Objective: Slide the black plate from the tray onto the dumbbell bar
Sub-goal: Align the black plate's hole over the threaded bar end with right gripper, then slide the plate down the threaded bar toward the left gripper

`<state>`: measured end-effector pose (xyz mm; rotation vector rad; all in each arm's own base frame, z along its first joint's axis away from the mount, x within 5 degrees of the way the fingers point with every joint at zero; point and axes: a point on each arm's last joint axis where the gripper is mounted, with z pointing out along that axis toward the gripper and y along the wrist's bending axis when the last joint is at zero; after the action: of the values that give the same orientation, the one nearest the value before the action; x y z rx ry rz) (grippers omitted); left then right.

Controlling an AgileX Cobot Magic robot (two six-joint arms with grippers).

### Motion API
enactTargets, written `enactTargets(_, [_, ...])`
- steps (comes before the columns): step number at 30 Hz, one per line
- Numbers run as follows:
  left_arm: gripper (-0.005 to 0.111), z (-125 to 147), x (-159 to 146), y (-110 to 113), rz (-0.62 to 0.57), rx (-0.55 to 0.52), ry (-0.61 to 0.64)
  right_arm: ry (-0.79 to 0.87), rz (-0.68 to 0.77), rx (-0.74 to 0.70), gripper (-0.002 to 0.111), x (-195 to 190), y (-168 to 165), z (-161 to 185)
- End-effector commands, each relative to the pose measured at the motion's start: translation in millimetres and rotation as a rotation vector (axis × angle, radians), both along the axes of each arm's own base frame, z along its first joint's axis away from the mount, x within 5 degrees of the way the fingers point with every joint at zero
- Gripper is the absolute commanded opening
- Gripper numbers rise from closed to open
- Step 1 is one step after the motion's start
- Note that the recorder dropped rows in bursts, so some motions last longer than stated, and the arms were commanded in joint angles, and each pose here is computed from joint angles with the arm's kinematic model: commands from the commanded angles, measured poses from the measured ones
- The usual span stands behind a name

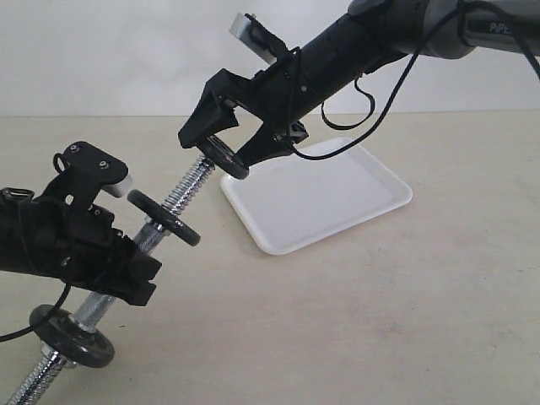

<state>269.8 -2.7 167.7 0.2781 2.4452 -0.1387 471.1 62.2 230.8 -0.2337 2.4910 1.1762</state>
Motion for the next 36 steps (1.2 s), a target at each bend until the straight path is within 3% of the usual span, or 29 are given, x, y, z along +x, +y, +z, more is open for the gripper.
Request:
enactTargets(1, [0.004, 21.9, 8.1, 1.4, -0.001, 0.029, -0.098, -0.017, 0.042, 0.084, 0.000, -5.8, 12.4, 20.8])
enactTargets(15, [0.004, 21.4, 8.0, 3.3, -0.054, 0.104, -0.106, -0.018, 0.039, 0.097, 0.000, -5.6, 13.0, 21.8])
enactTargets(36, [0.004, 21.9, 8.8, 4.9, -0.021, 0.099, -0.111, -0.062, -0.019, 0.113, 0.000, -6.5, -13.7, 39.9])
